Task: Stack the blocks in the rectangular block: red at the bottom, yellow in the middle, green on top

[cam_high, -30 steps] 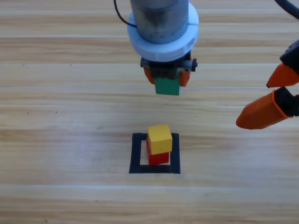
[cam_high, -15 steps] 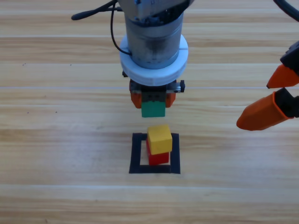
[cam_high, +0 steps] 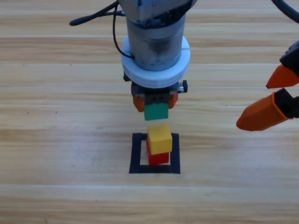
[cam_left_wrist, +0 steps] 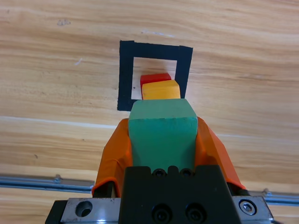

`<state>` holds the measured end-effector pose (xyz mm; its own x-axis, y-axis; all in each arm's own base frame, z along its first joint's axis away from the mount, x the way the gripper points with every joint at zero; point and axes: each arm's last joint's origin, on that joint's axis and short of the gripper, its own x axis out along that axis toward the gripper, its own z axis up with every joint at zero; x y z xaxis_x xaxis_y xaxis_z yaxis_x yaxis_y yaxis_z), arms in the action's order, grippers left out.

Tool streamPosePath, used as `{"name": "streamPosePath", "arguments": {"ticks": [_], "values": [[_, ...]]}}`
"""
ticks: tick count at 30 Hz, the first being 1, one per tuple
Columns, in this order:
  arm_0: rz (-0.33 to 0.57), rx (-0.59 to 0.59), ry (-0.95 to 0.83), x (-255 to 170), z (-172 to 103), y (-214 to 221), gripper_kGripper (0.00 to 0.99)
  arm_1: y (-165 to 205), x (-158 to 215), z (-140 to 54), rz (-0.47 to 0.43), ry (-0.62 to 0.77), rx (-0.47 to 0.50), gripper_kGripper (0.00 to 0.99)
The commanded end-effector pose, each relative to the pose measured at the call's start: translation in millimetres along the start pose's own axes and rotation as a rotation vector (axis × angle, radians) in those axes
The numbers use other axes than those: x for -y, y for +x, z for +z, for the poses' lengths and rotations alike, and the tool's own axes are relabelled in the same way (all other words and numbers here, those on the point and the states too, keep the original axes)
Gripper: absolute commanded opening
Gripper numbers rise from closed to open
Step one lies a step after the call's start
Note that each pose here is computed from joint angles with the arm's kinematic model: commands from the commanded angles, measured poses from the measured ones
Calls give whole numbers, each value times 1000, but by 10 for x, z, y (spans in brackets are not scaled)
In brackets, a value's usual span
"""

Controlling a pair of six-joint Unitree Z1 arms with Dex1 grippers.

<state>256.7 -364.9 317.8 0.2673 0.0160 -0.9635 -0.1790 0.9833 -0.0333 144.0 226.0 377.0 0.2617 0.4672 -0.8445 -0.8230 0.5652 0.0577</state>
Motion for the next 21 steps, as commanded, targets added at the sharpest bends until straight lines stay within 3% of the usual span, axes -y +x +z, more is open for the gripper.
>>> {"name": "streamPosePath", "arguments": {"ticks": [1, 21], "values": [[40, -53, -29, 113, -174, 196, 0, 257, 64, 15, -3, 14, -59, 990], [101, -61, -59, 321, -235, 597, 2, 257, 64, 15, -3, 12, -59, 990]]}}
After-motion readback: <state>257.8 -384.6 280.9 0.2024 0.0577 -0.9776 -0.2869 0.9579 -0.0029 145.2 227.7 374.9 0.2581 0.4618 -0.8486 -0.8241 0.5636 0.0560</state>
